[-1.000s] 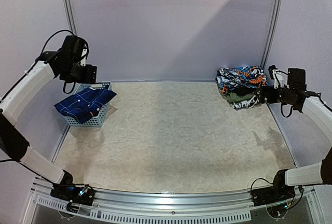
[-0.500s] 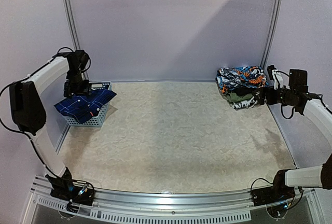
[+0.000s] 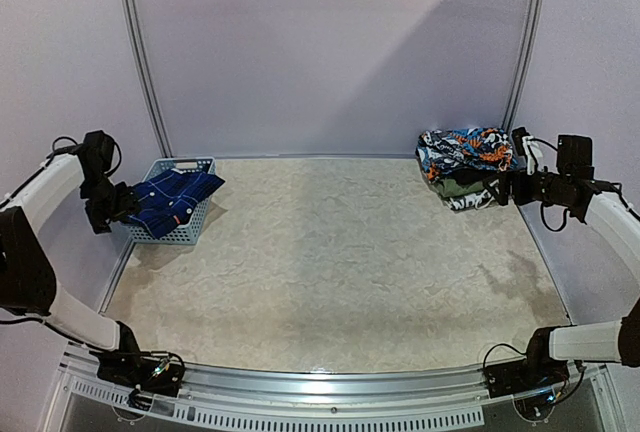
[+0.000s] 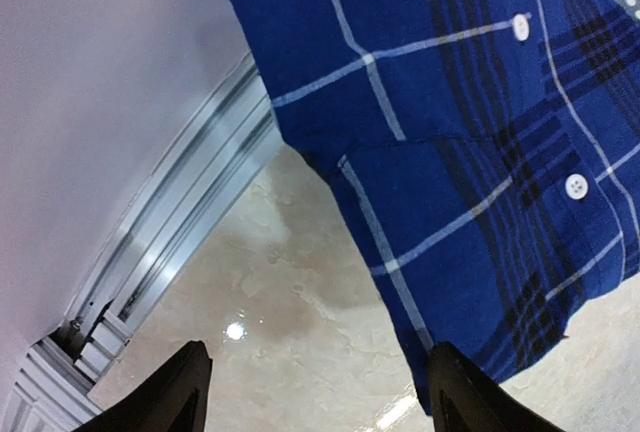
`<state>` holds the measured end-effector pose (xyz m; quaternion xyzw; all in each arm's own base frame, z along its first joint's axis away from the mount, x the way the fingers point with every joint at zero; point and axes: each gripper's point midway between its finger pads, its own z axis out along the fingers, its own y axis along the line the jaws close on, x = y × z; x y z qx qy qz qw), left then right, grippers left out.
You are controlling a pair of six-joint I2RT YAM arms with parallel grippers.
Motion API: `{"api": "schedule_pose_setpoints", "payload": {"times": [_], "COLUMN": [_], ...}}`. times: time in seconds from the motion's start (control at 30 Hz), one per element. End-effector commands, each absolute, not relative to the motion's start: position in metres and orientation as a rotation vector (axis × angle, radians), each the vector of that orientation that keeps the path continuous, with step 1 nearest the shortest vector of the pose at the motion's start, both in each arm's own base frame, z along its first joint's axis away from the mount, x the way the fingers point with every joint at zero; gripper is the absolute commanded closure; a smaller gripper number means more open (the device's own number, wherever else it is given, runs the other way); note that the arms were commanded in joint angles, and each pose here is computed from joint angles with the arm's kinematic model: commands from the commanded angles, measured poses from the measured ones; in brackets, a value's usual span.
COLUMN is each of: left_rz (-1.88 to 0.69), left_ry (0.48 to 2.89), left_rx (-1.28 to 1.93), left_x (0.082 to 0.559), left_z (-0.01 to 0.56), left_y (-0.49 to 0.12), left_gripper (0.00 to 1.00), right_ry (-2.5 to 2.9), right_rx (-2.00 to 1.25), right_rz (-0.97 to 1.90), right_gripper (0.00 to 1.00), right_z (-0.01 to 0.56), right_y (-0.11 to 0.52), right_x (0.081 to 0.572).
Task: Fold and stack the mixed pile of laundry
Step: Pick up the crumpled shirt from the bin.
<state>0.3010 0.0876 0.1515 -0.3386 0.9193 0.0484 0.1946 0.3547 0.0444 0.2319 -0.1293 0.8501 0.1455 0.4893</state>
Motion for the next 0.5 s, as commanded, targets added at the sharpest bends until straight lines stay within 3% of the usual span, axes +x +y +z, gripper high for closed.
{"api": "schedule_pose_setpoints", "payload": {"times": [0.0, 0.33, 0.47], "left_rz": [-0.098, -0.106, -0.121], "left_ry": [2.564, 2.526, 2.526], "left_rx": [-1.025, -1.023, -1.026], "left_x": [0.318, 0.334, 0.340], "left_z": [0.128, 0.131, 0.132], "left_y": [0.078, 0.085, 0.085], "left_gripper": [0.26, 0.55, 0.58], "right_ry": [2.073, 2.085, 2.095], "right_rx": [-0.335, -0.346, -0.349], "right_rz": [0.385, 0.414, 0.424], "right_gripper": [0.01, 0.01, 0.01], "right_z": [0.229, 0.225, 0.222], "right_y": [0.049, 0.052, 0.053], "right_x": [0.350, 0.349, 0.350]}}
